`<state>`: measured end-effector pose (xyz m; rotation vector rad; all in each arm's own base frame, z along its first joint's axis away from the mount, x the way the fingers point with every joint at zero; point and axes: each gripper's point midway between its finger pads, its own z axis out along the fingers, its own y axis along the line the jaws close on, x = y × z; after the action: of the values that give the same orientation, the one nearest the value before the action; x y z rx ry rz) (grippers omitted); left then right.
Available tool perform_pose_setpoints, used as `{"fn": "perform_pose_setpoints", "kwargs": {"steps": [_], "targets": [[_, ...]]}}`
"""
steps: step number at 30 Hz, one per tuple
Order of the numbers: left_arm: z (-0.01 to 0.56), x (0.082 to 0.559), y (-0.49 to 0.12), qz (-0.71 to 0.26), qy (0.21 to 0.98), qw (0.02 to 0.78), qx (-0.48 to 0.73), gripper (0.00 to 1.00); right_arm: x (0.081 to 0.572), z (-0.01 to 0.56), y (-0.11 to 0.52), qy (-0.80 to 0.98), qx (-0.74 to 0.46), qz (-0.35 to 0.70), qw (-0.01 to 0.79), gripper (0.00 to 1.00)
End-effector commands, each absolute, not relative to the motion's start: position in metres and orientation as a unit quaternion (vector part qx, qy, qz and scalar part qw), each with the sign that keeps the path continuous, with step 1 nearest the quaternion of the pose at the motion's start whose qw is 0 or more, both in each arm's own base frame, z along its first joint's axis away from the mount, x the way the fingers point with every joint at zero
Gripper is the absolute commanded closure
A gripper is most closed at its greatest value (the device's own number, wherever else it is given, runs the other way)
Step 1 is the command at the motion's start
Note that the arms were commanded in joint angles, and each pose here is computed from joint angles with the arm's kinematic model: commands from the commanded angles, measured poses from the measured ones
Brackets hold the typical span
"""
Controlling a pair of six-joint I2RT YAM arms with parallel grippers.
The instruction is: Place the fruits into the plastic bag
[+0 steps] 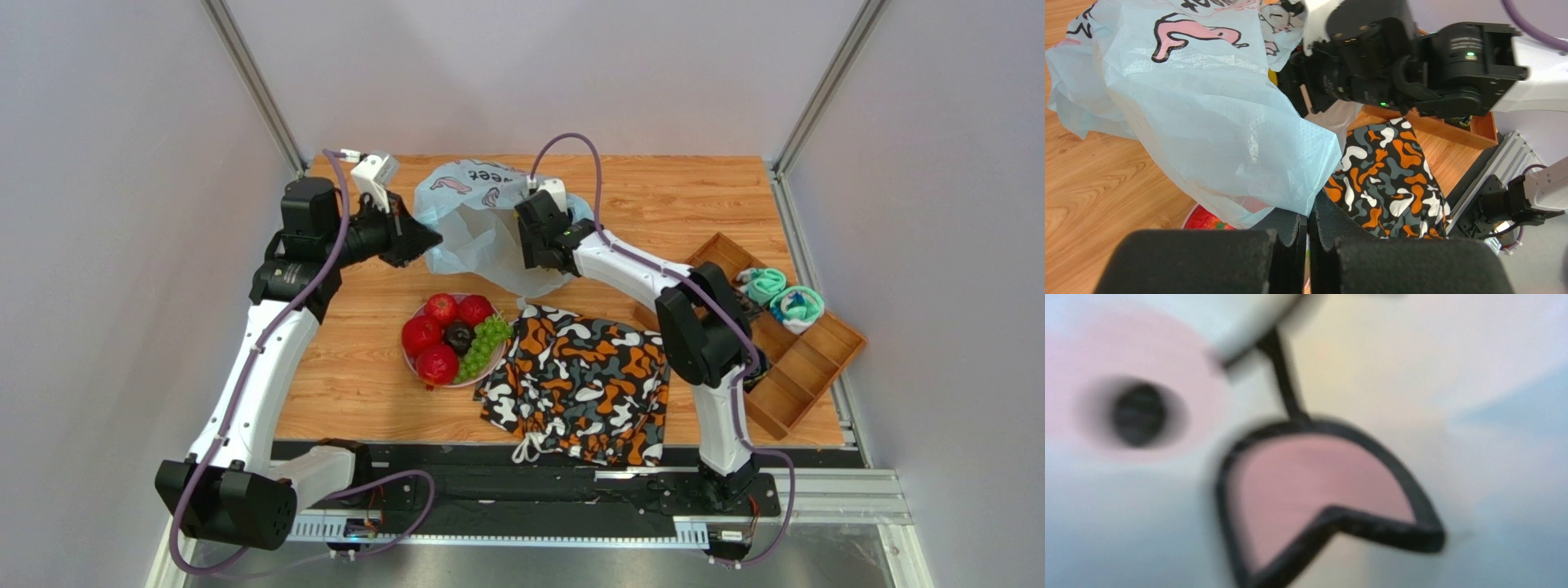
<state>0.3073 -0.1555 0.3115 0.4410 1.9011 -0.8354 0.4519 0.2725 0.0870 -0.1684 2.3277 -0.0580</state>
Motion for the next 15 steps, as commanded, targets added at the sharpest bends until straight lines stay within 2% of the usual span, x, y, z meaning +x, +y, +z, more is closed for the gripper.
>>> {"fn": "perform_pose_setpoints", "kwargs": {"steps": [1,3,7,11,15], "targets": [[0.312,0.311,-0.152,-0.334,0.781,0.495,0.183,1.0,0.448,0.174,0.307,0.873,-0.064,0.13,0.465,0.37],[0.312,0.311,-0.152,-0.334,0.782,0.494,0.182,1.0,0.433,0.211,0.327,0.848,-0.082,0.209,0.48,0.37],[0.311,0.311,-0.152,-0.334,0.782,0.494,0.181,1.0,0.39,0.245,0.349,0.809,-0.134,0.301,0.487,0.37],[0.31,0.313,-0.15,-0.328,0.785,0.495,0.176,1.0,0.344,0.274,0.366,0.773,-0.181,0.341,0.503,0.38],[0.308,0.315,-0.147,-0.319,0.789,0.496,0.171,1.0,0.293,0.278,0.383,0.756,-0.231,0.349,0.503,0.38]]}}
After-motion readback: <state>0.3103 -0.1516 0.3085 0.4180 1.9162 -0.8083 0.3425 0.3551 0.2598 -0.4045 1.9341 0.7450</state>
